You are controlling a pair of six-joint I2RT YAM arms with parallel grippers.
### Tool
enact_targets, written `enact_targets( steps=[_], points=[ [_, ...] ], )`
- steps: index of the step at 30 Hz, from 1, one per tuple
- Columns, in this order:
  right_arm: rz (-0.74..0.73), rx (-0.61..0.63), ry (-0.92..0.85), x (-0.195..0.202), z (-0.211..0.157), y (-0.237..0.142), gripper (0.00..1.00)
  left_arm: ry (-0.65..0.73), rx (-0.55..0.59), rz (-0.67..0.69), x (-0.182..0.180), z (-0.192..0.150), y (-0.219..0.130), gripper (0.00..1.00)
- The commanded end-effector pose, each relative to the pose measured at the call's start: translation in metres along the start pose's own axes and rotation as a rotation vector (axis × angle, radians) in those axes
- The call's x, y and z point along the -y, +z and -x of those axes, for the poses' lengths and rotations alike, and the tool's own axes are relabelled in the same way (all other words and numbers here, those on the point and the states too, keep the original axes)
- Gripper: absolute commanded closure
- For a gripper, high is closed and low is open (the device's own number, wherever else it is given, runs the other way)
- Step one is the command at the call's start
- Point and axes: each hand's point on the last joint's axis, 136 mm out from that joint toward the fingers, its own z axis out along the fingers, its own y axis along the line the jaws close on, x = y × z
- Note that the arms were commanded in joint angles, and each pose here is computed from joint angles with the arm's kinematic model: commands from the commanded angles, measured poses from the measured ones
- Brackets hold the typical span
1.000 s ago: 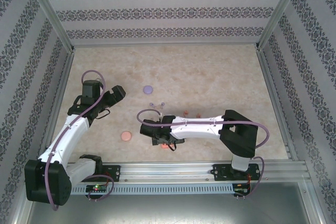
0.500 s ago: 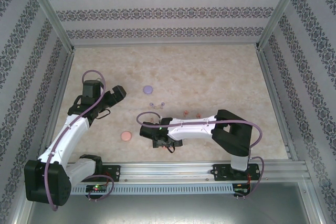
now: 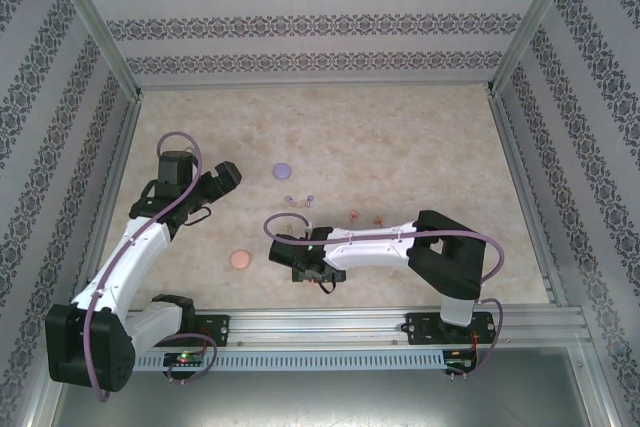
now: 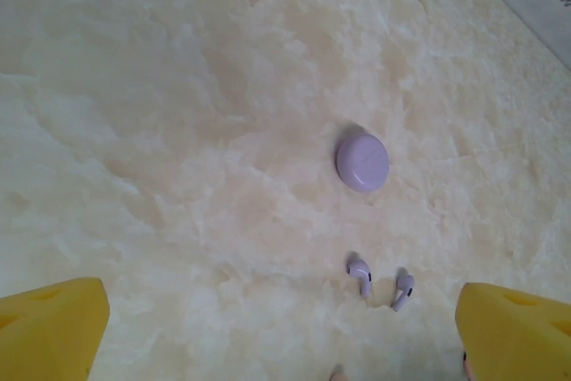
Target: Insert the wireless bluetooth earbuds into the charging case
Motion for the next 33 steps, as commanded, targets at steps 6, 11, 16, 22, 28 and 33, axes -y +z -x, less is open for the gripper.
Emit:
enact_targets(
  steps=[6, 11, 16, 22, 28, 33],
  points=[
    [-0.058, -0.052, -0.004, 0.022, -0.02, 0.014, 0.37, -0.034, -0.033, -0.017, 0.014, 0.0, -0.004, 0.0],
    [-0.018, -0.017, 0.015, 0.025, -0.011, 0.002, 0.44, -0.102, -0.076, -0.003, 0.017, -0.004, -0.006, 0.01],
    [0.076, 0.052, 0.059, 0.028, 0.024, -0.026, 0.45, -0.104, -0.083, -0.068, 0.028, -0.006, 0.002, 0.0],
    [0.258, 0.181, 0.173, 0.033, 0.106, -0.073, 0.46, -0.036, -0.009, -0.28, 0.064, 0.003, 0.014, 0.0],
    [0.423, 0.245, 0.392, 0.05, 0.2, -0.101, 0.46, 0.042, 0.061, -0.402, 0.087, 0.004, 0.024, 0.0],
    [0.527, 0.246, 0.562, 0.053, 0.26, -0.105, 0.47, 0.114, 0.074, -0.491, 0.113, -0.007, 0.033, 0.01]
  ],
)
